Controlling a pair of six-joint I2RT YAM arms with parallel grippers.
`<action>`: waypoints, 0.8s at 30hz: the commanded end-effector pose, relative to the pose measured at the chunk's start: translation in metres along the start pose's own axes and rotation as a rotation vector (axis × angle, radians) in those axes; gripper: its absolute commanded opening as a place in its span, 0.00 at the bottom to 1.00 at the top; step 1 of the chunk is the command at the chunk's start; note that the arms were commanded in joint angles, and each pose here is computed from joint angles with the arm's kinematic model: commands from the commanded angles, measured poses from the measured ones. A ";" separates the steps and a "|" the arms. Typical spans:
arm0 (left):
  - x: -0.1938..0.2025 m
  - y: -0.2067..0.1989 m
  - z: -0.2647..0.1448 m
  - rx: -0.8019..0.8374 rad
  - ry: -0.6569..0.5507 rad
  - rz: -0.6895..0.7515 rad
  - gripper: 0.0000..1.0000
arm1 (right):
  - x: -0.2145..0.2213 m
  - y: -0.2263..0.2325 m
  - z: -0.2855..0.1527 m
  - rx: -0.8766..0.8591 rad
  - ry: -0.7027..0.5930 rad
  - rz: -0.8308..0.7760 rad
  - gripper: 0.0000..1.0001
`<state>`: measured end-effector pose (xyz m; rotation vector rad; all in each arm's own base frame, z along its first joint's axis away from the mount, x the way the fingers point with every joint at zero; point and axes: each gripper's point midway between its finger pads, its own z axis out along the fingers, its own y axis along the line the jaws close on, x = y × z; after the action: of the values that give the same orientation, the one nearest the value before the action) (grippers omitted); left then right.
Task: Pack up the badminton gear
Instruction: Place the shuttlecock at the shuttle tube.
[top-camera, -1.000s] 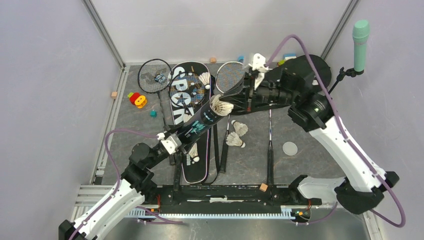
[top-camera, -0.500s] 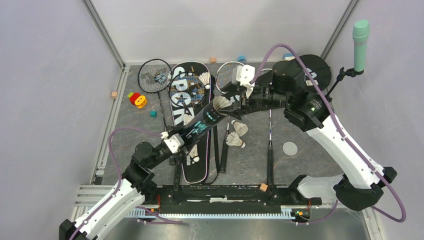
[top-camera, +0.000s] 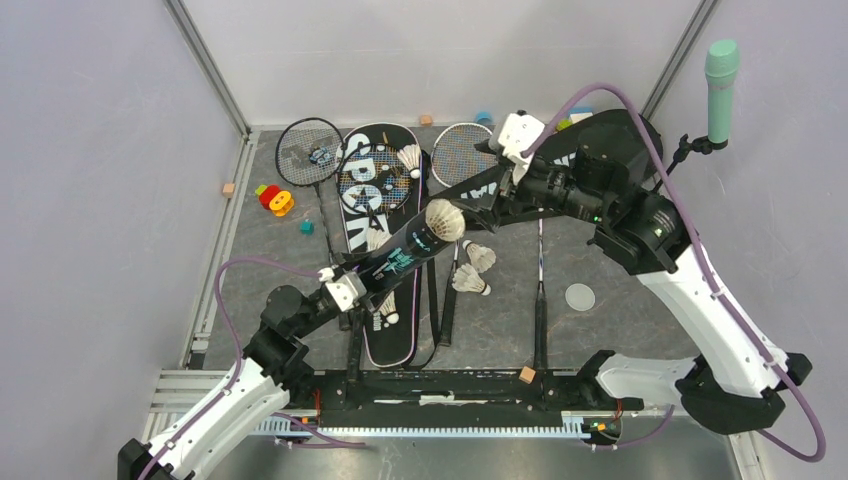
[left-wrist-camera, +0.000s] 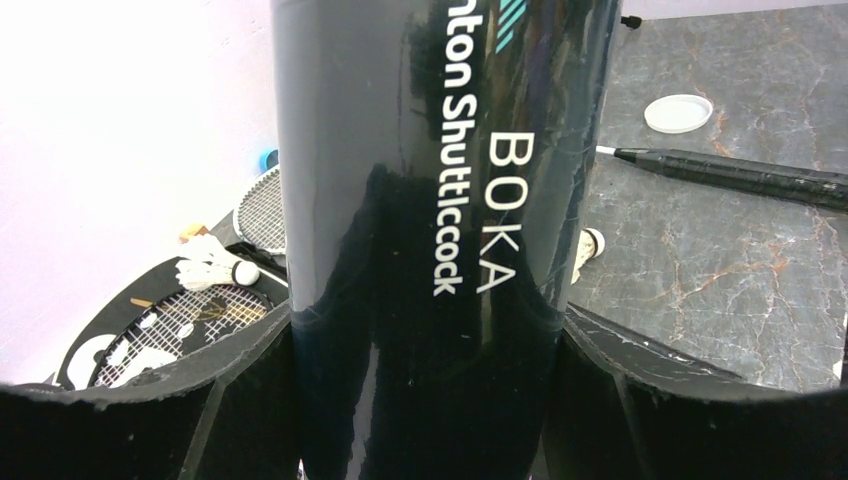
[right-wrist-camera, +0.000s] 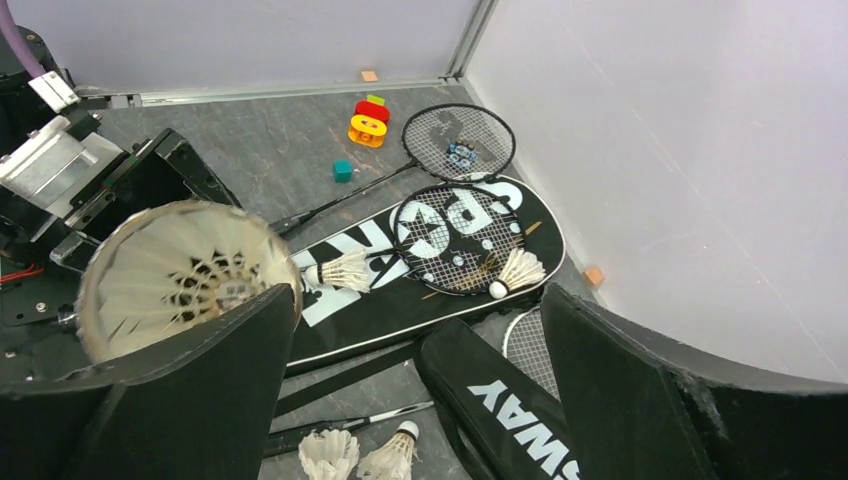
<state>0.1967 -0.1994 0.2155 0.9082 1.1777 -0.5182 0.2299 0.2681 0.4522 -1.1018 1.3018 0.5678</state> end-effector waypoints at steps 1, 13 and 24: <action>-0.037 0.001 0.003 0.035 -0.116 0.085 0.31 | 0.013 0.006 0.020 -0.071 0.070 0.039 0.98; -0.042 0.002 -0.002 0.017 -0.143 0.079 0.30 | 0.070 0.069 0.054 -0.355 0.244 -0.063 0.98; -0.054 0.070 -0.014 -0.376 -0.171 -0.023 0.31 | -0.040 -0.023 0.009 0.237 -0.088 0.185 0.98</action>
<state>0.1992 -0.1940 0.2172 0.8915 1.1611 -0.4737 0.2329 0.3225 0.4092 -1.2334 1.4860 0.6235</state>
